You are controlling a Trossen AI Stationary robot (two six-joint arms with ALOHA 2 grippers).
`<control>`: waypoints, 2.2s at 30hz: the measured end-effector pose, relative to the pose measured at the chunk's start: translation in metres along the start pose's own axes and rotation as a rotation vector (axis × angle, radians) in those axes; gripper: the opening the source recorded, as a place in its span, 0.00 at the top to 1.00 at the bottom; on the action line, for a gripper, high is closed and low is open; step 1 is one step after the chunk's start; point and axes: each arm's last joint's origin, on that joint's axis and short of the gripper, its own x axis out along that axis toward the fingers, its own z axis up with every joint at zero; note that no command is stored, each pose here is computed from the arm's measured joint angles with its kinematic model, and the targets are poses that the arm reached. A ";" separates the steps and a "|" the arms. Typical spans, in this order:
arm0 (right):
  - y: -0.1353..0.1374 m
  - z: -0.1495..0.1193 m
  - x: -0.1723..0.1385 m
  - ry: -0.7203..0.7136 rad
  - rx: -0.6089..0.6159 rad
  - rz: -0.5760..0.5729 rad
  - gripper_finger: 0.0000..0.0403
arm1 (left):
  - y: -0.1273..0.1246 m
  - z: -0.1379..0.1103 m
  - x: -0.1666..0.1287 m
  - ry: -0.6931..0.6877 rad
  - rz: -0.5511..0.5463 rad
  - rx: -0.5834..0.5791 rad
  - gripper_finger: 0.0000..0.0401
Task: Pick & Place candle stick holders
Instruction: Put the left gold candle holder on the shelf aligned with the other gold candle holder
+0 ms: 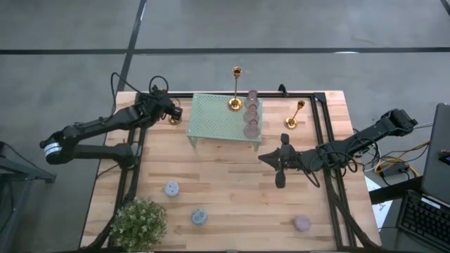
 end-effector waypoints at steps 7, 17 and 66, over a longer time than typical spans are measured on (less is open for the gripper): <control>0.000 0.000 0.000 0.000 0.000 0.000 0.98 | -0.001 0.001 0.000 -0.005 -0.008 0.003 0.70; 0.000 0.000 0.000 0.000 0.000 -0.001 0.98 | -0.001 0.003 0.000 -0.028 -0.020 0.002 0.94; -0.001 -0.003 0.000 0.004 0.007 -0.013 0.98 | -0.050 0.095 -0.122 -0.356 -0.745 0.019 0.95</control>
